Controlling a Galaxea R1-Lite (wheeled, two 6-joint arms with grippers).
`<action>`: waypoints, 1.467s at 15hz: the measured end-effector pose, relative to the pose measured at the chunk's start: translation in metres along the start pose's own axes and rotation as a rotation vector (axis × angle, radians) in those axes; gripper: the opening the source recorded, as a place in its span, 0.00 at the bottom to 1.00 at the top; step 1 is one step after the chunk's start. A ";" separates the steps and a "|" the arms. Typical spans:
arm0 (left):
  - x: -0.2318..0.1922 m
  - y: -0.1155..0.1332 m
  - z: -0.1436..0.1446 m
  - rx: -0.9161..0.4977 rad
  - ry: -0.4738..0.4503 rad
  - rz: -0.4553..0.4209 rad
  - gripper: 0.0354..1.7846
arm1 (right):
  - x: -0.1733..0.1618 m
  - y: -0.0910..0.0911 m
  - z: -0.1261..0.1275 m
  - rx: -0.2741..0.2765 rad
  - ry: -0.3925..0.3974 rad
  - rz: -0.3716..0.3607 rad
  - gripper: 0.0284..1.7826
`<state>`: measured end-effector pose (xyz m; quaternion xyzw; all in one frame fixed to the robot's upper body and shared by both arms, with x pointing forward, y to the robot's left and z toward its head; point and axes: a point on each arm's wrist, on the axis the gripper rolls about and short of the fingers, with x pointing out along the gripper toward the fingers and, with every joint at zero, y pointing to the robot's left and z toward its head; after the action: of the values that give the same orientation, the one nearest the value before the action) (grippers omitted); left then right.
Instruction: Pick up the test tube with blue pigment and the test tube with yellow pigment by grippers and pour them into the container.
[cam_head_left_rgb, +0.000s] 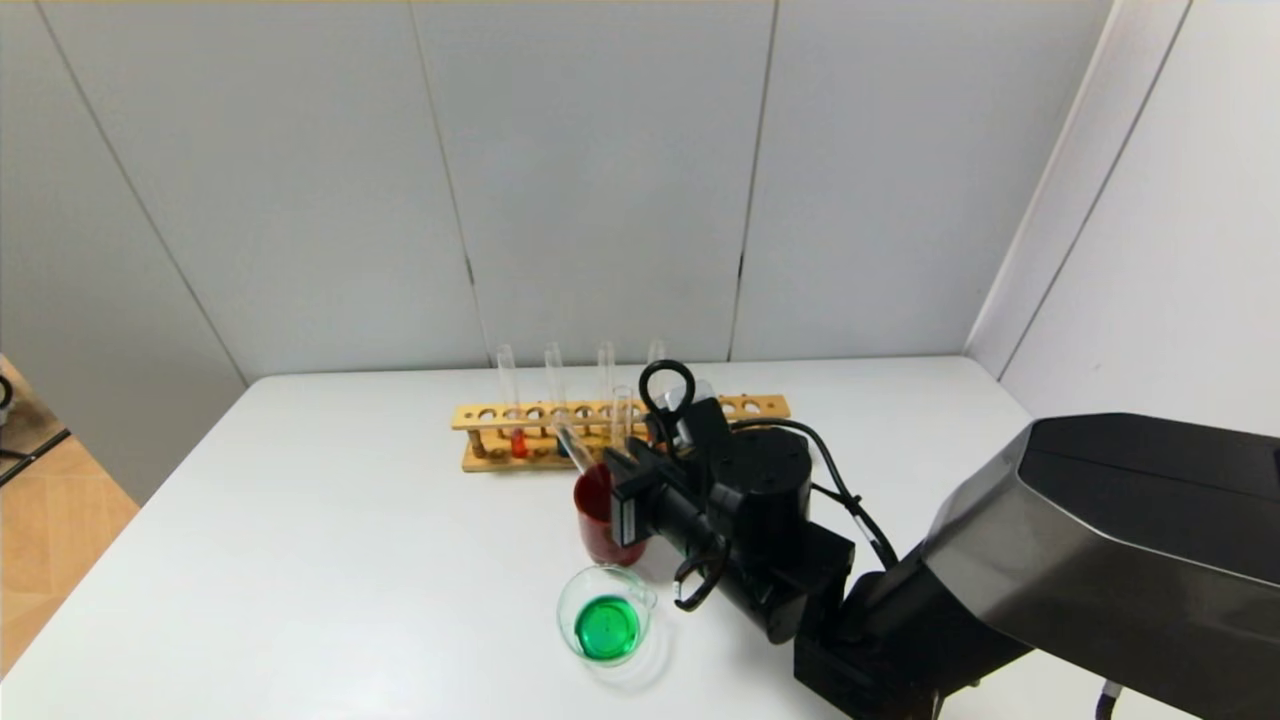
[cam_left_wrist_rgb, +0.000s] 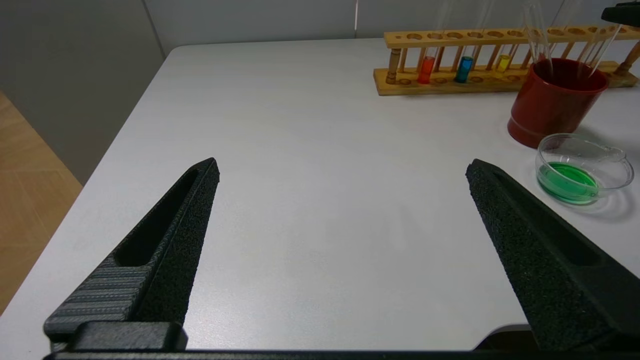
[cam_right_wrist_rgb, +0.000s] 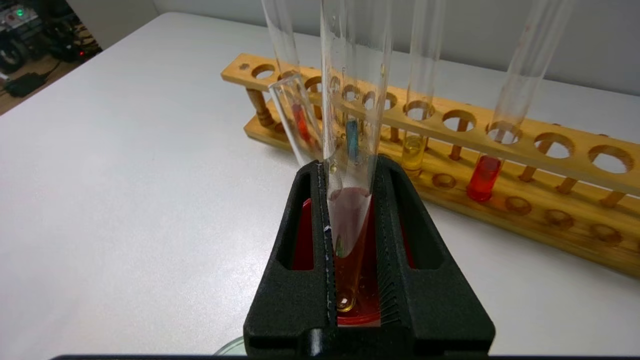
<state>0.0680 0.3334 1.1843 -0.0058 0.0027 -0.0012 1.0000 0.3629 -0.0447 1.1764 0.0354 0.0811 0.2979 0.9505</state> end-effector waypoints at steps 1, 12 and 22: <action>0.000 0.000 0.000 0.000 0.000 0.000 0.98 | 0.001 0.000 -0.002 -0.001 0.007 0.006 0.17; 0.000 0.000 0.000 0.000 0.000 0.000 0.98 | 0.003 -0.002 -0.019 -0.028 0.069 0.059 0.33; 0.000 0.000 0.000 0.000 0.000 0.000 0.98 | -0.002 -0.001 0.000 -0.046 0.019 0.047 0.98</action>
<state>0.0680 0.3334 1.1843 -0.0058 0.0027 -0.0012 1.0000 0.3621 -0.0469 1.1761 0.0126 0.0825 0.3223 0.9429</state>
